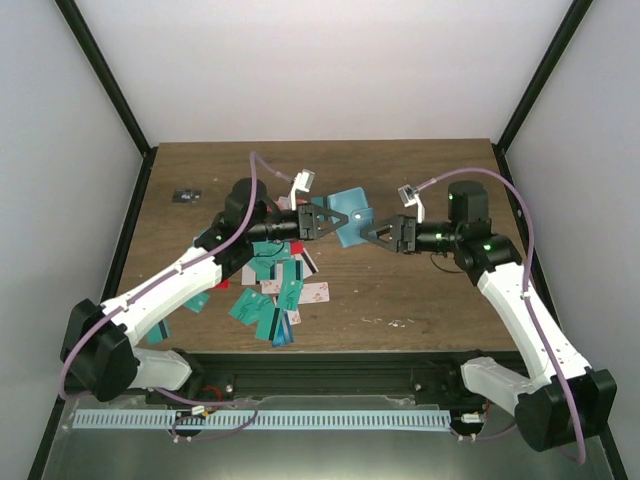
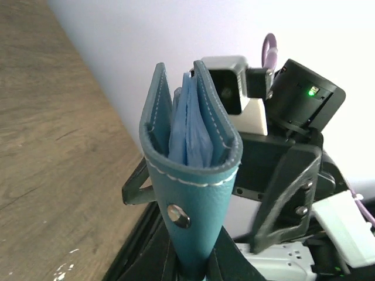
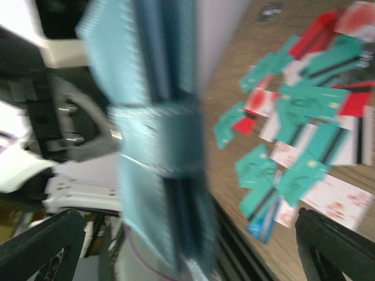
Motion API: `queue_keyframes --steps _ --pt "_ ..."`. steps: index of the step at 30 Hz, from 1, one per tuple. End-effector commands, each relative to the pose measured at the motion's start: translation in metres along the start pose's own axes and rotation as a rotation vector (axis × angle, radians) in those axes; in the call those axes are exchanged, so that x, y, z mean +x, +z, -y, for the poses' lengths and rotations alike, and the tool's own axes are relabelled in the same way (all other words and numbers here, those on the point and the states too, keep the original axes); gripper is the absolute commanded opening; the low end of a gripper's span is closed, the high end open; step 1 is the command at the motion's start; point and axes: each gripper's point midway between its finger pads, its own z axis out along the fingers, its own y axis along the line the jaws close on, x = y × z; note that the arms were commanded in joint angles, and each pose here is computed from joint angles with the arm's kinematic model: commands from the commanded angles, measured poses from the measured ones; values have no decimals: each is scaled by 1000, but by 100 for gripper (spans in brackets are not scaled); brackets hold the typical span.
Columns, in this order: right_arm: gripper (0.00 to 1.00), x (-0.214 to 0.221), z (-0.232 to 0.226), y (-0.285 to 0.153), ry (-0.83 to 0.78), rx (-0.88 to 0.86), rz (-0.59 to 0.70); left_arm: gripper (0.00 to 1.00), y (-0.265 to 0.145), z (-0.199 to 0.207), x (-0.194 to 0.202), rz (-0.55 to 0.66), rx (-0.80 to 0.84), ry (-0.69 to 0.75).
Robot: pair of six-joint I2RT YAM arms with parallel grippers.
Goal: Put the credit cards into the card holder
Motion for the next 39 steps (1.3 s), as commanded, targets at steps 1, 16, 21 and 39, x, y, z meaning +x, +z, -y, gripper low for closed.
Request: queue_keyframes --steps 1,16,21,39 --pt "100 10 40 -9 -17 260 -17 4 -2 -16 0 -23 -140 52" --pt "98 -14 41 -6 -58 362 0 4 19 -44 4 -112 -321 62" --pt "94 -14 54 -4 -35 415 -8 4 25 -43 5 -121 -318 61" --pt "87 -8 88 -1 1 529 -62 4 35 -40 13 -143 -318 71"
